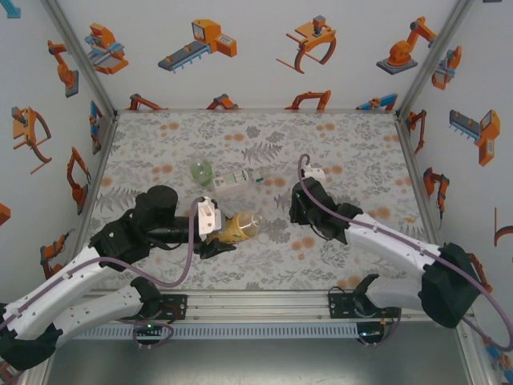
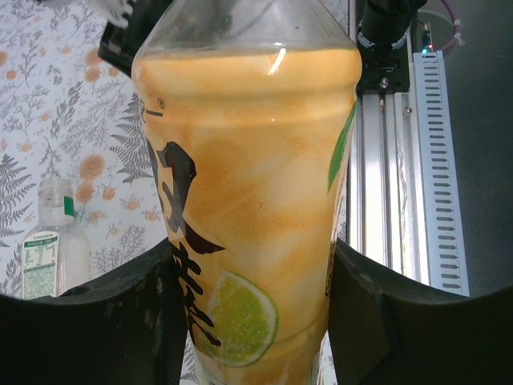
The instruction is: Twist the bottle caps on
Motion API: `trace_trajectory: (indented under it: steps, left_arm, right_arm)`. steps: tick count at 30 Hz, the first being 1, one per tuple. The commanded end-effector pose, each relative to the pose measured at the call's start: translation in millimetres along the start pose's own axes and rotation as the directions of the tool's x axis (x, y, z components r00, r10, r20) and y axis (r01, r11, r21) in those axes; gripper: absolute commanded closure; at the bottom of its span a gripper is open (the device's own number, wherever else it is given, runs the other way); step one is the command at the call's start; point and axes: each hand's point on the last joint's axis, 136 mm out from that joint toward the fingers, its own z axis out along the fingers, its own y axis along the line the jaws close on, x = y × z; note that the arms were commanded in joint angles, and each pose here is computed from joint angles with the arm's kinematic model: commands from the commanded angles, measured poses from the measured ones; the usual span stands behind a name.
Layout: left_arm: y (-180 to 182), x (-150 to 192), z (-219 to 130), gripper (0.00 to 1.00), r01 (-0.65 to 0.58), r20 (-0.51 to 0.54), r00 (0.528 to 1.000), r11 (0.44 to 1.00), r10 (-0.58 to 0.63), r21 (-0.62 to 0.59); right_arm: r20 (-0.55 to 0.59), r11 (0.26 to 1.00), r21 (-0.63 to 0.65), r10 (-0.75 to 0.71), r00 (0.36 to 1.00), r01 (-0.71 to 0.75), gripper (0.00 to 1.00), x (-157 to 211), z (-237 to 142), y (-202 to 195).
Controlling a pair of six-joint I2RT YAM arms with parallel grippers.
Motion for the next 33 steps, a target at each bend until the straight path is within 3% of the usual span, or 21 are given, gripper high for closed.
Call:
trace_trajectory:
  steps: [1, 8, 11, 20, 26, 33]
  left_arm:
    - [-1, -8, -4, 1.00, 0.011, 0.018, 1.000, 1.000, -0.011, 0.001]
    - [-1, -8, -5, 1.00, 0.013, 0.020, 1.000, 1.000, -0.013, -0.002]
    - [-2, -9, -6, 1.00, 0.010, 0.019, 1.000, 1.000, -0.010, 0.000]
    - [-1, -7, -5, 1.00, 0.009, 0.009, 1.000, 1.000, -0.009, 0.001]
    - [0, -7, -2, 1.00, 0.011, 0.004, 1.000, 1.000, -0.011, 0.006]
    - [1, -9, 0, 1.00, 0.006, 0.005, 1.000, 1.000, -0.006, 0.010]
  right_arm:
    - [0.011, 0.997, 0.036, 0.061, 0.998, -0.061, 1.00, 4, 21, -4]
    - [-0.118, 0.985, 0.139, 0.115, 0.986, -0.098, 1.00, 39, 65, -13]
    - [-0.169, 0.981, 0.168, 0.127, 0.978, -0.098, 0.94, 52, 72, -15]
    - [-0.317, 0.975, 0.211, 0.136, 0.939, -0.070, 0.68, 72, 64, -16]
    - [-0.399, 0.977, 0.209, 0.121, 0.909, -0.038, 0.61, 79, 61, -11]
    - [-0.442, 0.976, 0.218, 0.085, 0.893, 0.015, 0.60, 74, 65, -8]
